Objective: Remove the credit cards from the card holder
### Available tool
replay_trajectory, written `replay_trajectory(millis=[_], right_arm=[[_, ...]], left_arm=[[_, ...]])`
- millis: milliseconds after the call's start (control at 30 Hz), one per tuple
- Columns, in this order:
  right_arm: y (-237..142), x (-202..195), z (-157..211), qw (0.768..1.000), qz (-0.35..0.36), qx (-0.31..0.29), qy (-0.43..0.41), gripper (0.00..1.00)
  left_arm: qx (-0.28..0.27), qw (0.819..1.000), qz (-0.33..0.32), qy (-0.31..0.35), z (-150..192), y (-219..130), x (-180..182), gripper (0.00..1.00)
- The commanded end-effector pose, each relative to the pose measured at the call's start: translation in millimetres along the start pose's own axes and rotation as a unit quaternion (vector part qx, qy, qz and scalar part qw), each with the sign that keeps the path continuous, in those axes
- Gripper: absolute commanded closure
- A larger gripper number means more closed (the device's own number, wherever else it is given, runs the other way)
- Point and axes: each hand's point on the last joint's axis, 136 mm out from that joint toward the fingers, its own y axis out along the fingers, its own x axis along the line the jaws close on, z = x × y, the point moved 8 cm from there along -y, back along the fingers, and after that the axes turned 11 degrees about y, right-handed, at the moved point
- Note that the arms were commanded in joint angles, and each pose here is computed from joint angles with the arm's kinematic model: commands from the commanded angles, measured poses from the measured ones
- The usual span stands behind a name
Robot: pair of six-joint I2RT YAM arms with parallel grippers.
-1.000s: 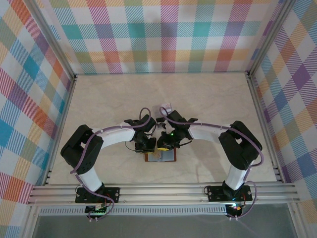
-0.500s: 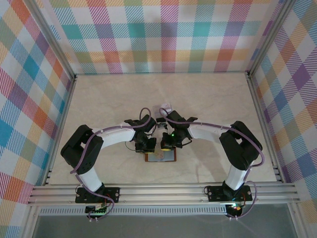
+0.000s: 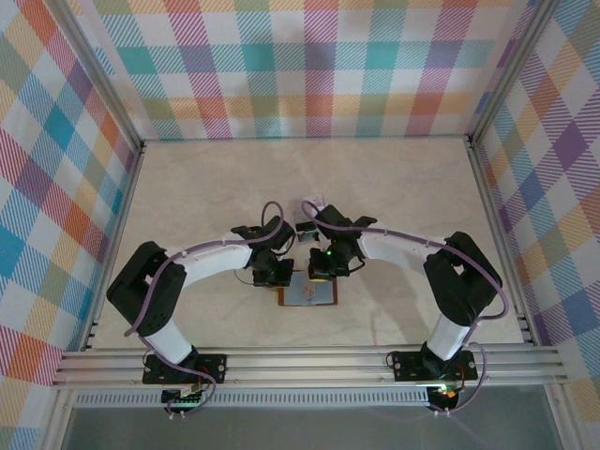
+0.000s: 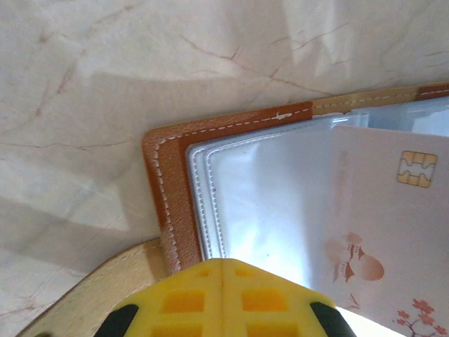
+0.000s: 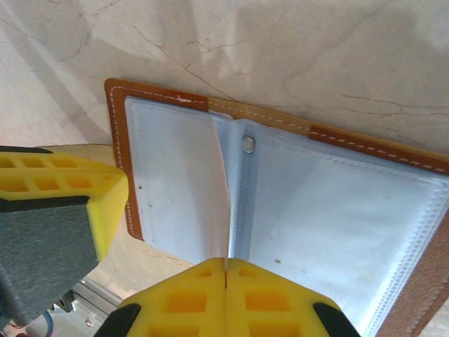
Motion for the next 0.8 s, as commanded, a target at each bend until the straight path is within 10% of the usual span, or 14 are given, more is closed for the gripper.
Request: replay_trajectory(millis=[0,567,767], right_arm=[[-13,5,1,1.000,0.002,-0.010,-0.012,1.00],[-43,7,-10,0.997,0.054,-0.030,-0.051,1.00],[-58,23,-16,0.980,0.031,-0.039,-0.193,1.00]], left_arm=[[-0.004,1.000,-0.017,-0.001,5,-10,2,0.95],[-0.045,0.998,-0.026,-0.041,13,-30,30,0.95],[-0.061,0.996,0.021,-0.068,16,-33,42,0.94]])
